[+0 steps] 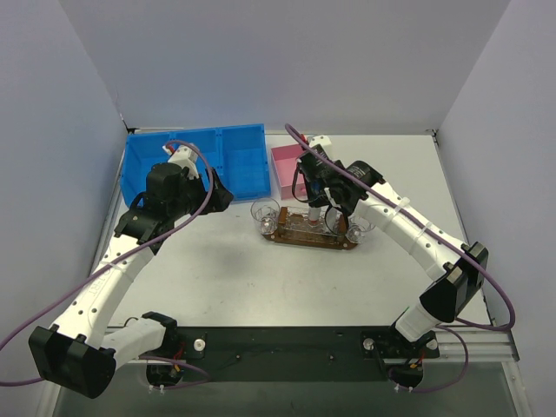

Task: Prepare toiletry sets of a toothbrush and toothpaste on the tray

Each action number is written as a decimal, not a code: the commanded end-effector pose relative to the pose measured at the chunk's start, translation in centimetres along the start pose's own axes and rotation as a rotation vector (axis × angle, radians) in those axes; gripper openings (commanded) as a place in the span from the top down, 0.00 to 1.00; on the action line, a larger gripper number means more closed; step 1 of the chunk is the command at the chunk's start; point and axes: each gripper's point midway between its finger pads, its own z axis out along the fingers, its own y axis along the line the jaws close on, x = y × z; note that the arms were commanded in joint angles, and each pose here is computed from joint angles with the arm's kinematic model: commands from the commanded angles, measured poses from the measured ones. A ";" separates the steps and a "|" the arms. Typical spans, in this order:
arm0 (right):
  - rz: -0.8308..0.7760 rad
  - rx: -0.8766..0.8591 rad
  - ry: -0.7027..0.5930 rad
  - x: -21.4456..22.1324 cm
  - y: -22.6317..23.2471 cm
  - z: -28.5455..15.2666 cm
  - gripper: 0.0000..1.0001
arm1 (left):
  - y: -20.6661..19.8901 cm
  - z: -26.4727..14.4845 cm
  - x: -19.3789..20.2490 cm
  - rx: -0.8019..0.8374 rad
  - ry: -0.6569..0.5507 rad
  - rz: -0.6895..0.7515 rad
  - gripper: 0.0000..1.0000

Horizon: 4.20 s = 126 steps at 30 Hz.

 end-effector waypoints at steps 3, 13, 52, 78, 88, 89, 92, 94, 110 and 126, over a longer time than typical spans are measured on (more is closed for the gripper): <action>0.012 0.017 0.016 1.0 -0.5 0.1 1.00 | -1.2 -0.8 -2.7 0.041 -0.083 0.018 0.16; 0.049 -0.008 -0.010 0.1 -0.7 -2.1 1.00 | -1.3 -0.6 -2.6 0.045 -0.078 0.015 0.16; 0.026 0.024 0.003 0.5 -0.4 -0.2 1.00 | -1.2 -0.4 -2.4 0.047 -0.074 0.009 0.16; -0.025 0.013 0.023 1.4 0.9 3.1 1.00 | -1.1 -0.4 -2.0 0.045 -0.064 0.008 0.16; -0.015 0.018 0.051 2.8 0.9 3.7 1.00 | -1.1 -0.3 -2.0 0.047 -0.063 0.010 0.16; -0.015 0.019 0.054 3.0 0.9 3.8 1.00 | -1.0 -0.3 -2.0 0.045 -0.063 0.010 0.16; -0.015 0.021 0.061 3.3 0.9 4.1 1.00 | -1.0 -0.2 -1.9 0.045 -0.061 0.010 0.16; -0.021 0.019 0.069 3.6 0.9 4.2 1.00 | -1.1 -0.3 -1.9 0.046 -0.062 0.010 0.16; -0.024 0.035 0.038 2.6 0.4 3.4 0.67 | -1.0 -0.3 -1.9 0.045 -0.063 0.010 0.16; 0.003 -0.023 -0.041 -1.0 1.1 0.4 0.52 | -0.1 -0.7 -2.7 -0.012 -0.091 0.027 0.16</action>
